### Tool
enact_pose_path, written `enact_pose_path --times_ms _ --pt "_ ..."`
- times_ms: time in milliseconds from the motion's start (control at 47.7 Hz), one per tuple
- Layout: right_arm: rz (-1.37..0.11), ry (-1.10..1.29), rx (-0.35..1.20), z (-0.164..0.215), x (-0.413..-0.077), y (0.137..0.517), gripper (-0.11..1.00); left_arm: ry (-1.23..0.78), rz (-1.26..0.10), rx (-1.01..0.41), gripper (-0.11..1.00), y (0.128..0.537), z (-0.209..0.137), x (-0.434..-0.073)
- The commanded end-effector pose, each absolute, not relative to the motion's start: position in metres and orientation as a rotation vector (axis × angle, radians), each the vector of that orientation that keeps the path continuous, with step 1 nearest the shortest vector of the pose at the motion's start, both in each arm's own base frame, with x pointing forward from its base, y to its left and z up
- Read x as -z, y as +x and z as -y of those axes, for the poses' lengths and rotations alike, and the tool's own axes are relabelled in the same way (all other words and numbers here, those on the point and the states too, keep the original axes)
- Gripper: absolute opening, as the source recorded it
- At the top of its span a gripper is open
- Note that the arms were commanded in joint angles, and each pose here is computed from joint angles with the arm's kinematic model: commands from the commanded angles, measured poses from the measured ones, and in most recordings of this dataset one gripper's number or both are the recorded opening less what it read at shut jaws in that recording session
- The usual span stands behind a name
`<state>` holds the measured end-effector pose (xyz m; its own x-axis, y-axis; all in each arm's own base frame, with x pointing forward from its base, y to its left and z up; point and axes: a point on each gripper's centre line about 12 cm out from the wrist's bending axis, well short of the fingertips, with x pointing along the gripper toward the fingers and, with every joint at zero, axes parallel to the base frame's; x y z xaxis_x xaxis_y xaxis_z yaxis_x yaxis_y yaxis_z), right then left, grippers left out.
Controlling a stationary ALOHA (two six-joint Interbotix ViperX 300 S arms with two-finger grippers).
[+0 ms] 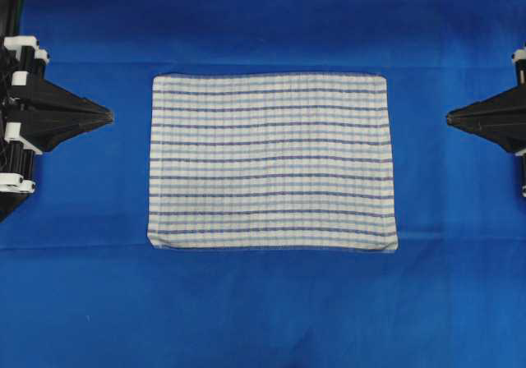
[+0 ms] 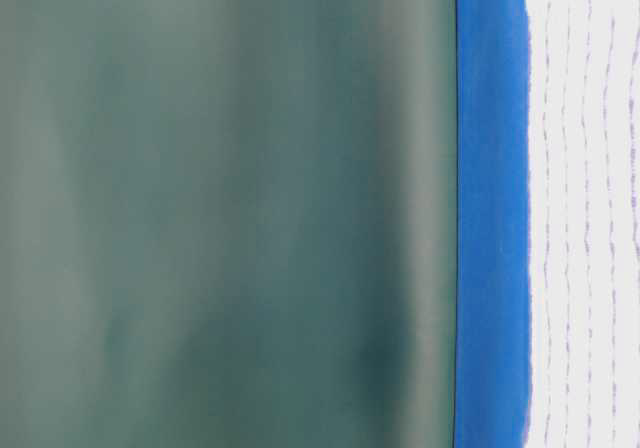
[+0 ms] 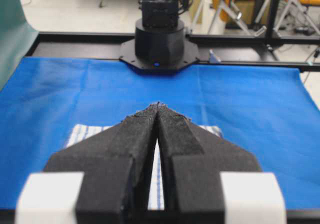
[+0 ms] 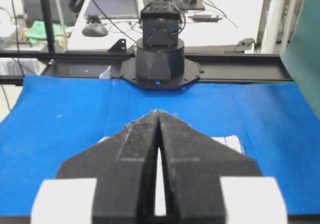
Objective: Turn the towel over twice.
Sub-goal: 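Move both grippers toward the far corners of the white striped towel, then pinch the towel's far left and far right corners with both grippers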
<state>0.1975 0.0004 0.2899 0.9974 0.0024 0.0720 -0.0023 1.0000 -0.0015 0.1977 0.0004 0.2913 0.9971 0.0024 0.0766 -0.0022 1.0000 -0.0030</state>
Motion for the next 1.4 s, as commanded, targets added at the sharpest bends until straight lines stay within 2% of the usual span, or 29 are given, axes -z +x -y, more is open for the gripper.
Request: enact_pose_path --times_ms 0,314,524,608,712,838,901,943,985,1110,1383 --pt "0.101 0.006 0.004 0.001 -0.302 0.2 0.0 -0.013 0.069 -0.005 0.0 0.201 -0.001 -0.294" --pt "-0.015 0.031 0.096 0.02 -0.296 0.206 0.0 -0.016 0.02 -0.067 0.0 0.205 -0.013 -0.282" --pt "-0.128 0.092 0.213 0.045 -0.27 0.215 0.0 -0.028 -0.032 -0.127 0.02 0.209 -0.026 -0.267" --pt "-0.204 0.121 0.287 0.063 -0.252 0.219 0.01 -0.029 -0.061 -0.158 0.14 0.211 -0.033 -0.257" --pt "-0.303 0.147 0.356 0.08 -0.231 0.225 0.05 -0.04 -0.109 -0.214 0.43 0.212 -0.045 -0.24" --pt "-0.413 0.176 0.418 0.1 -0.208 0.233 0.41 -0.051 -0.166 -0.269 0.8 0.215 -0.058 -0.221" --pt "-0.46 0.189 0.442 0.109 -0.196 0.237 0.6 -0.058 -0.198 -0.301 0.9 0.216 -0.065 -0.21" --pt "-0.49 0.196 0.456 0.114 -0.189 0.239 0.67 -0.063 -0.221 -0.319 0.91 0.217 -0.07 -0.202" --pt "-0.521 0.205 0.47 0.12 -0.18 0.242 0.7 -0.069 -0.242 -0.34 0.91 0.217 -0.075 -0.194" --pt "-0.617 0.227 0.5 0.135 -0.154 0.249 0.66 -0.086 -0.304 -0.394 0.9 0.218 -0.089 -0.17" --pt "-0.731 0.241 0.509 0.152 -0.117 0.266 0.66 -0.127 -0.444 -0.467 0.9 0.223 -0.111 -0.119"
